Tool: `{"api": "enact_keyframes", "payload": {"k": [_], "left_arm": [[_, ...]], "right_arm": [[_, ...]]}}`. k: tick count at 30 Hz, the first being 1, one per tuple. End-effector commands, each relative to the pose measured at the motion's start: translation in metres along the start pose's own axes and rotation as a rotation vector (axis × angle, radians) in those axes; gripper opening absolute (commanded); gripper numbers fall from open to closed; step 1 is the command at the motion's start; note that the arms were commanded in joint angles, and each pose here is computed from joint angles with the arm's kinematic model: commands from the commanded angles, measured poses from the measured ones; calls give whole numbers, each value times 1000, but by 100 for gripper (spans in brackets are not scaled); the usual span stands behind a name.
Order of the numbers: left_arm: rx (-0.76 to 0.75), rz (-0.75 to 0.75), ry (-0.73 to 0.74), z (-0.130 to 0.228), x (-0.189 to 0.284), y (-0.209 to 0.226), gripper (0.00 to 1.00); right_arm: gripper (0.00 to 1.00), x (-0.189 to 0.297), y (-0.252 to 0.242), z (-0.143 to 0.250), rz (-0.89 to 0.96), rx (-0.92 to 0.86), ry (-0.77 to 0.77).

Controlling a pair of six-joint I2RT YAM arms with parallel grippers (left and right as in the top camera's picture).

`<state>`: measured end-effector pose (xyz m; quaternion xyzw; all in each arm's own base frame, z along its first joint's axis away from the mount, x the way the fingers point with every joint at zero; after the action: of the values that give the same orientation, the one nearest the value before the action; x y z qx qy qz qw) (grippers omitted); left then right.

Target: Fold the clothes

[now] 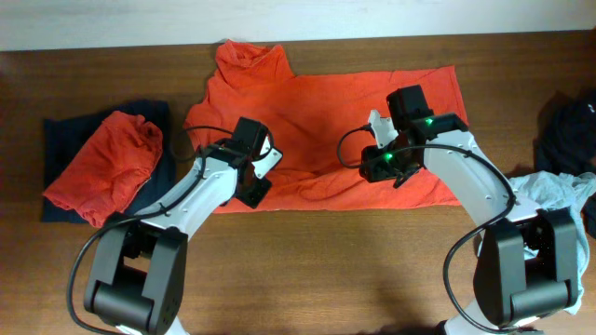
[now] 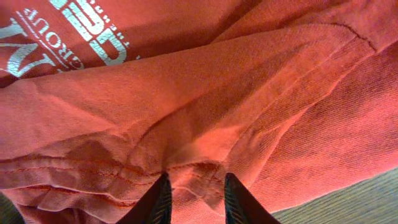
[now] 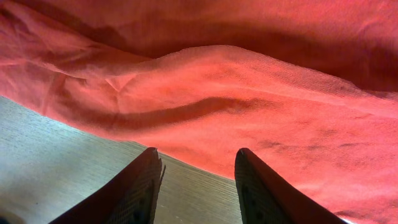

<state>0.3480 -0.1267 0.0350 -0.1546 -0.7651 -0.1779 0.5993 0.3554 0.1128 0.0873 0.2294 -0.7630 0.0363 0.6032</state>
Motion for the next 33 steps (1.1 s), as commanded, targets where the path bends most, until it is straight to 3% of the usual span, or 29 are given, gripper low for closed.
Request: {"api": "enact_keyframes", "payload": {"k": [1, 5, 8, 10, 15, 21, 25, 28, 31, 33], "left_arm": [[-12, -6, 7, 0, -2, 1, 23], [-13, 33, 23, 5, -2, -5, 24], [-15, 53, 59, 13, -1, -9, 47], [-14, 53, 59, 13, -1, -9, 56], [-14, 67, 48, 11, -1, -11, 59], [-14, 77, 43, 8, -8, -13, 39], [-15, 80, 62, 11, -15, -14, 33], [-15, 80, 68, 12, -16, -14, 23], [-15, 80, 68, 12, -15, -14, 2], [-14, 77, 70, 10, -11, -13, 0]], "right_arm": [[43, 9, 2, -7, -6, -3, -33], [43, 9, 2, -7, -6, -3, -33], [43, 9, 2, -6, -6, -4, -29], [43, 9, 2, -6, -6, -4, -30], [43, 9, 2, -6, -6, -4, -29], [43, 9, 2, -6, -6, -4, -30], [43, 9, 2, -6, -6, -4, -29], [42, 9, 2, -6, -6, -4, -29], [42, 9, 2, -6, -6, -4, -29], [42, 9, 2, -6, -6, -4, -29]]}}
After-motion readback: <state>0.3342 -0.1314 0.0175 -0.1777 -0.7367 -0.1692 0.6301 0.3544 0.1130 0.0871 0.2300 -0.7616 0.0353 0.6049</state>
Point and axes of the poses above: each gripper's point midway between its finger pads, its own x axis back along the fingers, its own y axis along the line the jaws close on, z = x × y, the point moved 1 cm from there along x, back along the fingers, and after that the axes turned 11 degrees about x, right-handed, at the moved point
